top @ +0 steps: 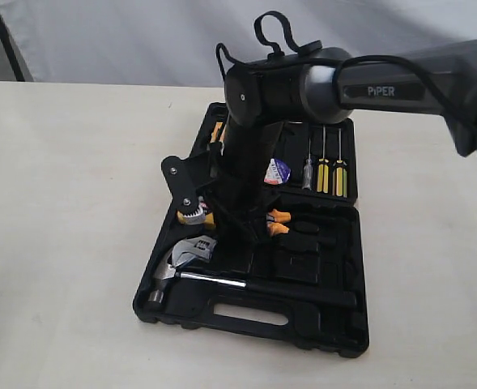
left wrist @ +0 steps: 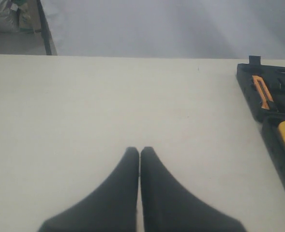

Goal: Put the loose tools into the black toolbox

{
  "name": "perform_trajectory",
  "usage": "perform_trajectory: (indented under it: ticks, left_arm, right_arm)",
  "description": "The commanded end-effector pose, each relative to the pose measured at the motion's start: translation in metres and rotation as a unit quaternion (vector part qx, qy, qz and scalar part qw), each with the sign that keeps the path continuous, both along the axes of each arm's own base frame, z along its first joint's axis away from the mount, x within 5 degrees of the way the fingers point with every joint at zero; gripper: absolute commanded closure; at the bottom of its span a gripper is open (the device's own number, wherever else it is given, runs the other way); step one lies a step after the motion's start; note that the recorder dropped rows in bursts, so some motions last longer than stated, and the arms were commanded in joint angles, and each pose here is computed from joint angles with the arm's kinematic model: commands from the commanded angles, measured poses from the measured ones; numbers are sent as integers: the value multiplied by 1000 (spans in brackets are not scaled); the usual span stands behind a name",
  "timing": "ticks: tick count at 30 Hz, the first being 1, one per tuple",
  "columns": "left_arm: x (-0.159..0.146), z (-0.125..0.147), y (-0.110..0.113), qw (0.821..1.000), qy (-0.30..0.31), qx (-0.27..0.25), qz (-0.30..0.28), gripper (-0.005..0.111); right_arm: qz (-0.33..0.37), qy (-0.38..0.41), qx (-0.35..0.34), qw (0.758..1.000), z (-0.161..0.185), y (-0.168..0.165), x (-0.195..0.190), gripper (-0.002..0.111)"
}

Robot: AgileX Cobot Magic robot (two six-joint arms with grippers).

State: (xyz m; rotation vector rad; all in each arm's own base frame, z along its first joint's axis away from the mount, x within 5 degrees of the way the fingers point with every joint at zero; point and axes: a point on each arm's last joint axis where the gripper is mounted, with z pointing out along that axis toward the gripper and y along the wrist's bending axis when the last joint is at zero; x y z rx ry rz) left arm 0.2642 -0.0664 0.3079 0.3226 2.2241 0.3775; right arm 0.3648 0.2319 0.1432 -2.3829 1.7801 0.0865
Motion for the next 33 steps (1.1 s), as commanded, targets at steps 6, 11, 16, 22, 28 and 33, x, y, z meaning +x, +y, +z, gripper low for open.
perform_trajectory:
  ticks: [6,11,16,22,28,33]
  left_arm:
    - [-2,-1,0,1000,-2,-14,1,105]
    - [-2,-1,0,1000,-2,-14,1,105]
    - [-2,-1,0,1000,-2,-14,1,105]
    - [-2,-1,0,1000,-2,-14,1,105]
    - [-2,-1,0,1000,-2,-14,1,105]
    - [-2,-1,0,1000,-2,-14,1,105]
  right_arm:
    - [-90,-1,20,996,32,-3,-5,108]
    - [-246,-19,22,969,60,-12,-7,108]
    - [-306,-6,-6,952,56,-17,-8,108]
    - [-266,2,2,964,49,-13,-7,102]
    - [-146,28,28,988,37,-2,-10,63]
    - [-124,37,14,991,19,-1,-8,57]
